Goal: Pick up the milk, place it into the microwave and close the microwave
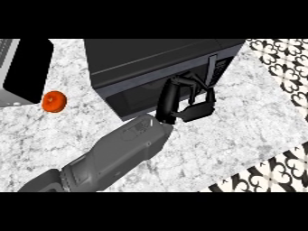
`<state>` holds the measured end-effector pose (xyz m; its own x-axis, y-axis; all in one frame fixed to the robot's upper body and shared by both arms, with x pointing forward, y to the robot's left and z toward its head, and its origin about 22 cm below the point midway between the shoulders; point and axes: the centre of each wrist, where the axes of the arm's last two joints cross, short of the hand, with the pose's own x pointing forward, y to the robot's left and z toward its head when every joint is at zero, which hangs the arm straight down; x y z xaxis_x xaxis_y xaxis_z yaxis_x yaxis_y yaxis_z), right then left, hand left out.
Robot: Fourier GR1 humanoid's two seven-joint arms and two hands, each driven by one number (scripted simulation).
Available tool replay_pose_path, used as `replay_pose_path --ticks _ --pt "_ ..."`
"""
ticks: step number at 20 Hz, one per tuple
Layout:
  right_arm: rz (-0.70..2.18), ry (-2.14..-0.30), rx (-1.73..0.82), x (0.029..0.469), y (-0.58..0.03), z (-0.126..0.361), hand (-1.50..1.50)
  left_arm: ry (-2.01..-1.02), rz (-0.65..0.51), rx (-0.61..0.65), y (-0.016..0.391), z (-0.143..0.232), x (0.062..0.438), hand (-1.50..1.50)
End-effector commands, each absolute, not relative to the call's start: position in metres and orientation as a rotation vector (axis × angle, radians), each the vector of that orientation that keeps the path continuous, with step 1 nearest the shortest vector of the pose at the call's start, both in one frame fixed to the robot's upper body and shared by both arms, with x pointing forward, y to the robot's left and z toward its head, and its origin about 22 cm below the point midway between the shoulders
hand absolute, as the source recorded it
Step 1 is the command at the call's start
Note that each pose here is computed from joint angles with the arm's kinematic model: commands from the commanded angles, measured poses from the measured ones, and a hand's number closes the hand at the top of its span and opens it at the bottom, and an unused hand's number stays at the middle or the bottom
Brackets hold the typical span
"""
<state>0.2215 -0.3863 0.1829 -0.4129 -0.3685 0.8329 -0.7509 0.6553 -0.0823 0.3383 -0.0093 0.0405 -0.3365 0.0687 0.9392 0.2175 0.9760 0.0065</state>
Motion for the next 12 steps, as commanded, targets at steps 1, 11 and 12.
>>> replay_pose_path --ticks 1,11,12 --pt "0.594 -2.030 0.864 0.218 -0.388 0.189 -1.50 -1.765 -0.029 0.035 0.021 0.013 0.356 1.50" --pt "0.555 -2.001 0.825 0.206 -0.396 0.189 -1.50 -1.705 -0.001 0.008 0.027 -0.003 0.349 -1.50" --pt "0.552 -2.010 0.842 0.206 -0.393 0.191 -1.50 -1.711 -0.017 0.003 0.024 -0.002 0.348 -1.50"
